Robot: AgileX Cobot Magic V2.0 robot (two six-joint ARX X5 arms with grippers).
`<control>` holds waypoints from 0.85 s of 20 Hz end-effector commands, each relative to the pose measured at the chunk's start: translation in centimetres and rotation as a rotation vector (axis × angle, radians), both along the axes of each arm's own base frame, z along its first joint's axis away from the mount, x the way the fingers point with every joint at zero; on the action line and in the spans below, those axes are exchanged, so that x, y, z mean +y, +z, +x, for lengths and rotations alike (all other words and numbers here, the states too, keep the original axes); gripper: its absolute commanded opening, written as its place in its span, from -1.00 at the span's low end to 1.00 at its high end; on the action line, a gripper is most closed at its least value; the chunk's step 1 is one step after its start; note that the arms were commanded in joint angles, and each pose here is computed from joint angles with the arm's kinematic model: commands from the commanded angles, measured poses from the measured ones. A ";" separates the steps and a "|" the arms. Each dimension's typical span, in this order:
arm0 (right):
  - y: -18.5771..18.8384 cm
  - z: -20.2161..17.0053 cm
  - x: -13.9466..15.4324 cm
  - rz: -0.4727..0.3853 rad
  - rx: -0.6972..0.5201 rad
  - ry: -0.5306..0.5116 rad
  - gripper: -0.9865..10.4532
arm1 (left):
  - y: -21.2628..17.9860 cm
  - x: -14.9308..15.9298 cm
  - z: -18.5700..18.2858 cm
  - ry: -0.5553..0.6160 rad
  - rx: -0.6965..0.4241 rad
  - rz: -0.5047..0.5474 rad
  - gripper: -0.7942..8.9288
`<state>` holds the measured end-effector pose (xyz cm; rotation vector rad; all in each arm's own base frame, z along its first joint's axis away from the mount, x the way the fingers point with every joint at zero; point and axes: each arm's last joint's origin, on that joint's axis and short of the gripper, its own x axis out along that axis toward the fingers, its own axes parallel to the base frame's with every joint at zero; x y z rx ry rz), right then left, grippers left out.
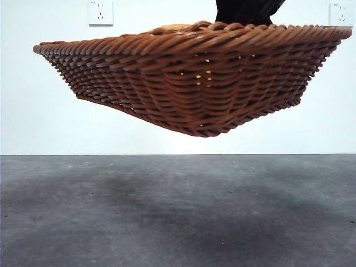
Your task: Help me put the vegetables on the table into the basket
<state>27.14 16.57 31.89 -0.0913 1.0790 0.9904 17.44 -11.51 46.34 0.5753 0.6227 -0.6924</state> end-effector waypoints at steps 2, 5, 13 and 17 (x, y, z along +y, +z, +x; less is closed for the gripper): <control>0.3 0.1 0.1 0.028 0.003 -0.010 -0.85 | 0.2 2.3 -0.7 0.152 0.056 -0.053 -0.07; 0.4 0.3 0.2 0.045 -0.004 -0.031 -0.85 | 0.9 4.0 -1.5 0.210 0.026 -0.089 -0.59; 1.2 2.8 -2.1 0.140 -0.035 -0.250 -0.85 | 2.2 7.4 -6.9 0.295 -0.086 -0.185 -0.85; 1.2 4.3 -5.9 0.142 -0.029 -0.385 -0.85 | -1.8 8.9 -10.6 0.325 -0.056 -0.174 -0.85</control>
